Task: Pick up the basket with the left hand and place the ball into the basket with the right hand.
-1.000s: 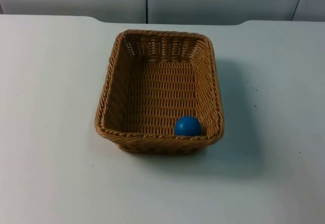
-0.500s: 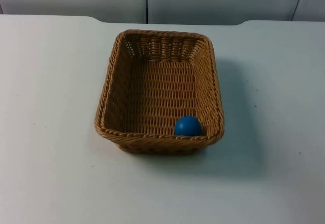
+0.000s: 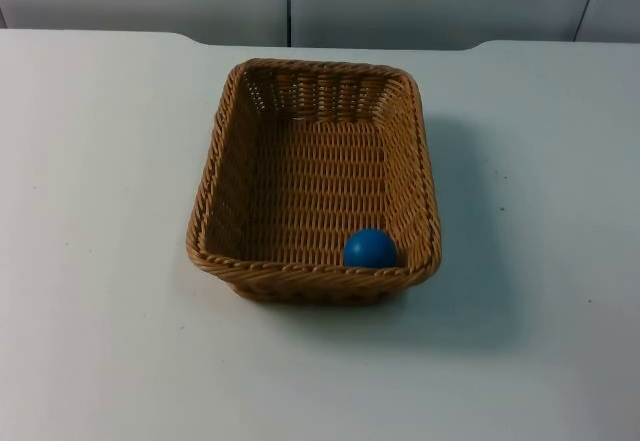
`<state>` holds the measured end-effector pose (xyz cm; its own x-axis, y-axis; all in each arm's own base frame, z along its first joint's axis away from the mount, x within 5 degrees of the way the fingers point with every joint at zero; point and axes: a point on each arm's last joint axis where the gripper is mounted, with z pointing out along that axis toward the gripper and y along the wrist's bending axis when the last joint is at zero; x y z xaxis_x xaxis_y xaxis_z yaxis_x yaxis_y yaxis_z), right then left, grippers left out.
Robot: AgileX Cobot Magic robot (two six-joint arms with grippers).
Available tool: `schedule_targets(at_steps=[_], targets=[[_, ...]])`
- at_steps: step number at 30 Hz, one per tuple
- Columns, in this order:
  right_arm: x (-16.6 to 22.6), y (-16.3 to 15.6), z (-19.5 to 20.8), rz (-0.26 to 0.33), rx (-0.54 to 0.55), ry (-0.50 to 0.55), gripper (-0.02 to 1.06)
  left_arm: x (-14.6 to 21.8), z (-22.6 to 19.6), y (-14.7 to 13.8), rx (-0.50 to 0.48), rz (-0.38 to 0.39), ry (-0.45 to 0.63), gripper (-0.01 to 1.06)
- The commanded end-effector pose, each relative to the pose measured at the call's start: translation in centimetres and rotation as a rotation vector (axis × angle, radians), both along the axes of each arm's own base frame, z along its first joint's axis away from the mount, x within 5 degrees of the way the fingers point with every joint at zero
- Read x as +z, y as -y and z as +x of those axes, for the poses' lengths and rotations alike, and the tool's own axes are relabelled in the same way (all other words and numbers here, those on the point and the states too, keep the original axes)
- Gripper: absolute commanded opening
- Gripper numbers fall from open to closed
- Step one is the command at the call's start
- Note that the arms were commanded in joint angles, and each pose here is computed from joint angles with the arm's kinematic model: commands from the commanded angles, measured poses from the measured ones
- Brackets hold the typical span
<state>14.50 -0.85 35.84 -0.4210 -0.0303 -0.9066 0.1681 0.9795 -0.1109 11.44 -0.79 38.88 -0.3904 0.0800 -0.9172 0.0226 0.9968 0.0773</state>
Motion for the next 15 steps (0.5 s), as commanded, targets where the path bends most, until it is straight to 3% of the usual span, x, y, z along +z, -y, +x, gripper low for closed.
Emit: schedule_targets(at_steps=[1,5,9,15], targets=[[-1.3,-0.5,0.1,0.079,0.019,-0.023,1.05,-0.2,-0.3,0.1,0.008,-0.047,-0.015,1.05],[-3.4,-1.9,-0.5,0.075,0.205,-0.014,1.05,-0.6,-0.7,0.2,-0.035,-0.032,-0.021,1.05],[-4.1,-1.9,-2.2,0.091,0.233,-0.006,1.05,-2.0,-1.5,0.2,-0.044,-0.048,-0.041,1.05],[-3.3,-1.7,-5.8,0.057,0.286,0.058,1.05,-3.5,-4.9,-0.9,-0.054,-0.022,-0.061,1.05]])
